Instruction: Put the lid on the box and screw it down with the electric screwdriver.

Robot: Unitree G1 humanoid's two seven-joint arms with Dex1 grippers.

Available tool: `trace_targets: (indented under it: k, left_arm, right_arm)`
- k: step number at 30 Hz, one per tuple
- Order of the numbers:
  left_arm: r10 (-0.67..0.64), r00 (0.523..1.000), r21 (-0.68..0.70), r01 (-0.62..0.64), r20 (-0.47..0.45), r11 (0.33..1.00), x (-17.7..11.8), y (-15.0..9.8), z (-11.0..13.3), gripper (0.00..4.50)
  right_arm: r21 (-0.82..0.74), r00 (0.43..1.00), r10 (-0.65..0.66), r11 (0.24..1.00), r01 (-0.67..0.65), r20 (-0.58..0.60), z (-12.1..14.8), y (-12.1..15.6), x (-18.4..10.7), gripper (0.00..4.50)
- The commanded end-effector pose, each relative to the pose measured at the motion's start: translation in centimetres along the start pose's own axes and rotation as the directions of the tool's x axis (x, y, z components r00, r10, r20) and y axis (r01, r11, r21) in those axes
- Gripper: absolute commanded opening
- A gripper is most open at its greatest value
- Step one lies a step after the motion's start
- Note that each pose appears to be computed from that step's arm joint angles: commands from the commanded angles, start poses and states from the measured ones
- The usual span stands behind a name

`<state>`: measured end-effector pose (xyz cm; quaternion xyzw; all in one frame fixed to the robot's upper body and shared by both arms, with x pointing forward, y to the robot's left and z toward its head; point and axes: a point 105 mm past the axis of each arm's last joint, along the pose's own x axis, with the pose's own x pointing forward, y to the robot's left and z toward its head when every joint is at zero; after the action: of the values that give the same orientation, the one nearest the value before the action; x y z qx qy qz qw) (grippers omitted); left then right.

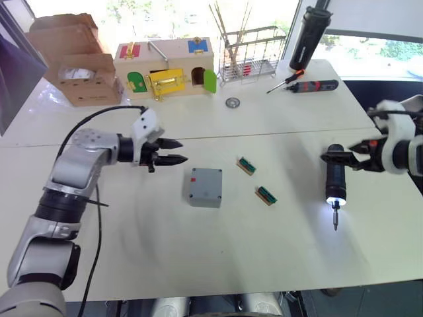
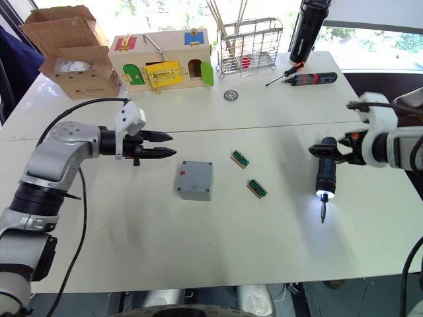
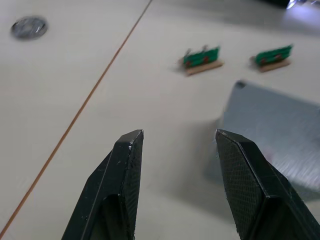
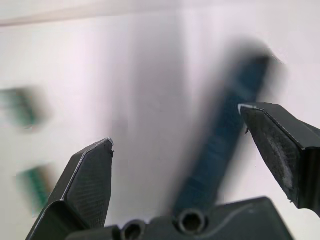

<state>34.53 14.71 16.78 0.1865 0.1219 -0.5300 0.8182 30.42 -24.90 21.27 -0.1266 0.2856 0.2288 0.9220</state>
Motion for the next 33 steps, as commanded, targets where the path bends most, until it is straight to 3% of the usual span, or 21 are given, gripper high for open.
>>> trace_targets:
  k: [1,6,13,20,29,33]
  left_arm:
    - [0.0,0.999,0.007,0.001,-0.04,1.0,-0.5,-0.2,-1.2,2.33]
    - [-0.037,0.997,-0.014,0.036,-0.065,0.999,0.8,-1.7,-2.5,2.33]
    - [-0.069,0.994,-0.008,0.068,-0.081,0.998,3.1,-2.8,-3.3,2.33]
    - [-0.081,0.988,0.09,0.093,-0.129,0.992,4.8,-2.7,-3.8,2.33]
    - [-0.079,0.996,0.126,0.085,-0.048,0.988,7.4,-1.7,-1.6,2.33]
    - [-0.045,0.997,0.148,0.053,-0.059,0.988,8.1,-0.9,-1.9,2.33]
  right_arm:
    - [-0.205,0.973,0.228,0.952,-0.226,-0.014,-0.9,5.9,0.7,4.48]
    - [-0.243,0.88,0.473,0.851,-0.465,-0.026,-3.9,13.1,2.2,4.48]
    - [-0.193,0.842,0.538,0.831,-0.522,0.034,-4.6,17.5,6.5,4.48]
    - [-0.17,0.848,0.53,0.838,-0.519,0.026,-4.7,18.9,9.5,4.48]
    - [-0.121,0.796,0.605,0.792,-0.598,0.029,-4.7,20.6,8.2,4.48]
    - [-0.114,0.798,0.603,0.794,-0.597,0.018,-5.0,21.1,7.9,4.48]
